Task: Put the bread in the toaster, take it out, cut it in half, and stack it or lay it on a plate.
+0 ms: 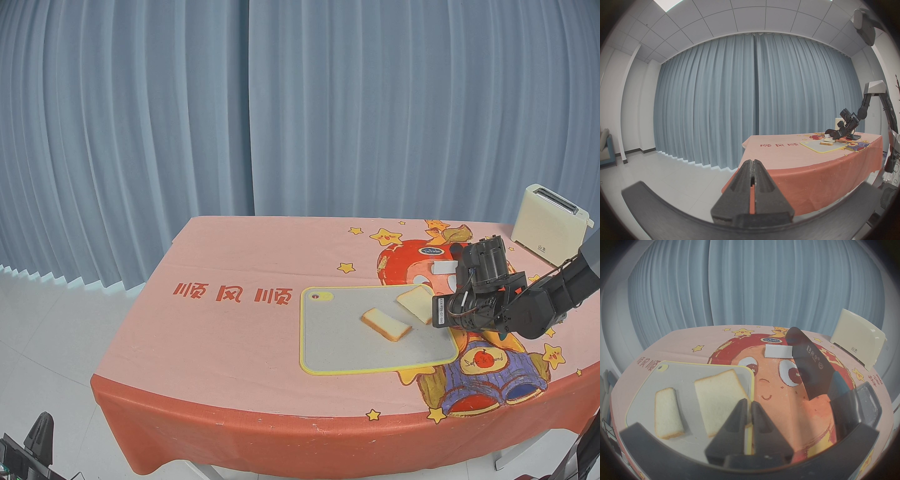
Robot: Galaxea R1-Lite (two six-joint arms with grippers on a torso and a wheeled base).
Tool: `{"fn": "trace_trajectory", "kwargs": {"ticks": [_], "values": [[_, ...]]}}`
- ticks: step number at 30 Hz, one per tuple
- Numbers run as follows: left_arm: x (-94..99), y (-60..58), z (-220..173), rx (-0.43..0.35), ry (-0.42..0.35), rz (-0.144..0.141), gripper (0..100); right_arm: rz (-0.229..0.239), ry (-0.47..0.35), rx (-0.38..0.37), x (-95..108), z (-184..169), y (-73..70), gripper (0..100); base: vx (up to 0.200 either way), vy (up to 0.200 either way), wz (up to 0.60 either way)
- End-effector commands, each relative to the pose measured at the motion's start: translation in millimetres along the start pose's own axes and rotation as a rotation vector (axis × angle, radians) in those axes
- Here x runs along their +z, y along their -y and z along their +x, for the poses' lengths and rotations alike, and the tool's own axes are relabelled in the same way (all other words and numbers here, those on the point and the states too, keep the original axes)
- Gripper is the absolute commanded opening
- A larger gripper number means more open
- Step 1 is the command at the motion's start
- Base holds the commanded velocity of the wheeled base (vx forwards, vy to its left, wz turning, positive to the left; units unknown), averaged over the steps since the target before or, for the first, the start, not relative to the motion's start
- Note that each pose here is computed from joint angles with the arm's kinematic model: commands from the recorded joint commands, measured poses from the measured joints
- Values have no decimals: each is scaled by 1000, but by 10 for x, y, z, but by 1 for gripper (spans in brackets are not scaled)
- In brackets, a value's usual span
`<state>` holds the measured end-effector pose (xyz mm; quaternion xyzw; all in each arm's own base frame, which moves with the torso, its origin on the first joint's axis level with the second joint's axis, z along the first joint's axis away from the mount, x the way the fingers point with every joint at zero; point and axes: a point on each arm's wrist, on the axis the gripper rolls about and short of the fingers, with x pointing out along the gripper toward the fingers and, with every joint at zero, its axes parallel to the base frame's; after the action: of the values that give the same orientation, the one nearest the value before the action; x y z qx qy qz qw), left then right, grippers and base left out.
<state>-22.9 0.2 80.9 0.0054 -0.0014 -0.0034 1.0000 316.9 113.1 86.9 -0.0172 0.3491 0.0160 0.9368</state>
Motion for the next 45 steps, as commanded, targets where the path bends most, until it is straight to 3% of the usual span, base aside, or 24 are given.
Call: {"fn": "trace_trajectory", "kwargs": {"ticks": [1,17,27,31,45], "values": [[-49,0,11,1,-15,0,0,-1,4,3,4,-24,-4,0,0,0,0],[-49,0,11,1,-15,0,0,17,95,46,157,-369,7,0,0,0,0],[-49,0,11,1,-15,0,0,-6,130,79,115,-528,-84,0,0,0,0],[-49,0,11,1,-15,0,0,14,218,96,205,-684,-65,0,0,0,0],[-49,0,11,1,-15,0,0,22,300,127,267,-1050,-16,0,0,0,0]]}}
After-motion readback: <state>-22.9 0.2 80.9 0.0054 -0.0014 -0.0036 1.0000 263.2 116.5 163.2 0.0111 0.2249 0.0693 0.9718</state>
